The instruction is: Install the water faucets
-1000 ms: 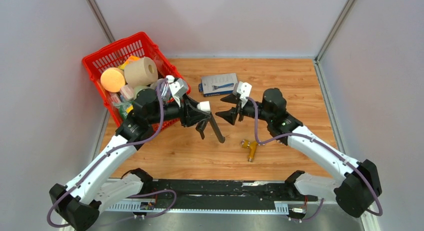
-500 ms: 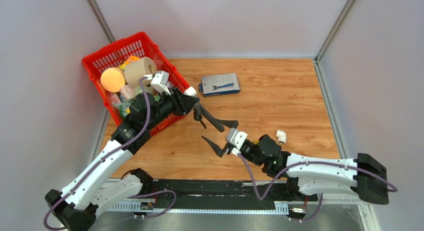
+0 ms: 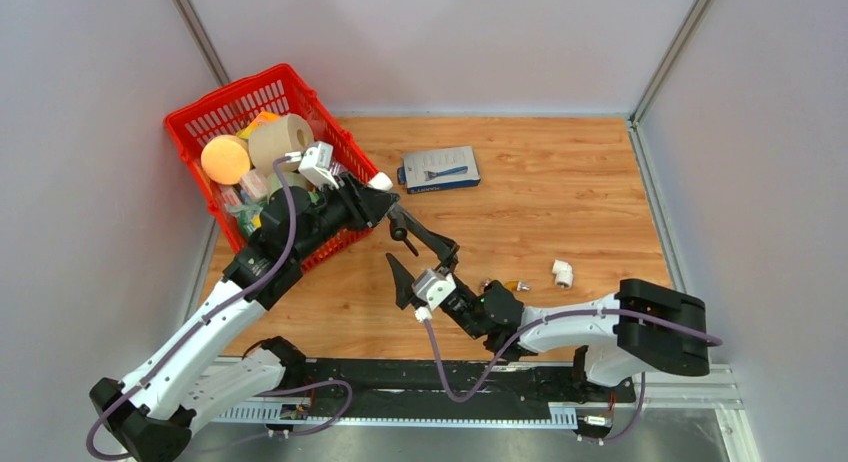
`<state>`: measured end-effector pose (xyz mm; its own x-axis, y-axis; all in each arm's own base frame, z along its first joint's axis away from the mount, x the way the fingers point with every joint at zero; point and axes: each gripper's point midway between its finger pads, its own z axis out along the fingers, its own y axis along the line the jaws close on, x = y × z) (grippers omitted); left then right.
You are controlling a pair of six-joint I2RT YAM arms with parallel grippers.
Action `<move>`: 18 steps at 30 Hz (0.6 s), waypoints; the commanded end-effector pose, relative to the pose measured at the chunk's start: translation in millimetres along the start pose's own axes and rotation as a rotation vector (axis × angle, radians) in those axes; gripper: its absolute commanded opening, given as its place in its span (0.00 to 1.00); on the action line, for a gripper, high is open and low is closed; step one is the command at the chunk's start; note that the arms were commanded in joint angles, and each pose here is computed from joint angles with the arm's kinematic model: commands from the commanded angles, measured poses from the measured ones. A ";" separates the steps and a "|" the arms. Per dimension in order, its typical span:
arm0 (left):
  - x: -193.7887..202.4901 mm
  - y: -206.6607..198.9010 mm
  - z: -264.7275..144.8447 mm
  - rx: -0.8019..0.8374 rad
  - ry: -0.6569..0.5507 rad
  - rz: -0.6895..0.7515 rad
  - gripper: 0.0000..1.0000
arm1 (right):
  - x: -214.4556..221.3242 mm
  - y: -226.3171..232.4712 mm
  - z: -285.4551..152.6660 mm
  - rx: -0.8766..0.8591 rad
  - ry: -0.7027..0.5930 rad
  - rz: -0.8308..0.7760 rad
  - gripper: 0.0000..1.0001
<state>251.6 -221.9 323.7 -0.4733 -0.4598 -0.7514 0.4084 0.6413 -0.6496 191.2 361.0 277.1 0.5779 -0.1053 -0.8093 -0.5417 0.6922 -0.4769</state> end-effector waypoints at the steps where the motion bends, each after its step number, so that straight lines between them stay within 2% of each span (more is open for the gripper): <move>1: -27.3 -33.1 -9.7 0.122 -0.101 -0.054 0.00 | -43.9 -43.1 13.9 0.200 -0.158 0.066 0.77; 5: -26.5 -37.6 -11.6 0.146 -0.104 -0.078 0.00 | -42.2 -52.1 14.9 0.269 -0.186 0.067 0.73; 9: -22.4 -41.5 -11.8 0.168 -0.085 -0.088 0.00 | -39.3 -51.5 21.2 0.255 -0.197 0.077 0.63; 11: -26.3 -48.2 -15.9 0.208 -0.105 -0.084 0.00 | -39.6 -49.6 22.7 0.218 -0.202 0.108 0.54; 15: -23.0 -53.8 -21.1 0.261 -0.106 -0.039 0.00 | -47.2 -50.1 21.6 0.107 -0.214 0.196 0.28; 18: -17.9 -64.9 -25.0 0.337 -0.082 0.032 0.00 | -56.3 -58.4 17.0 0.020 -0.245 0.286 0.17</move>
<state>237.1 -230.4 333.5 -0.4757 -0.5019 -0.7223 0.4750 0.5446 -0.6913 216.5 359.1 290.2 0.5626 -0.0308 -0.8261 -0.5610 0.7198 -0.4089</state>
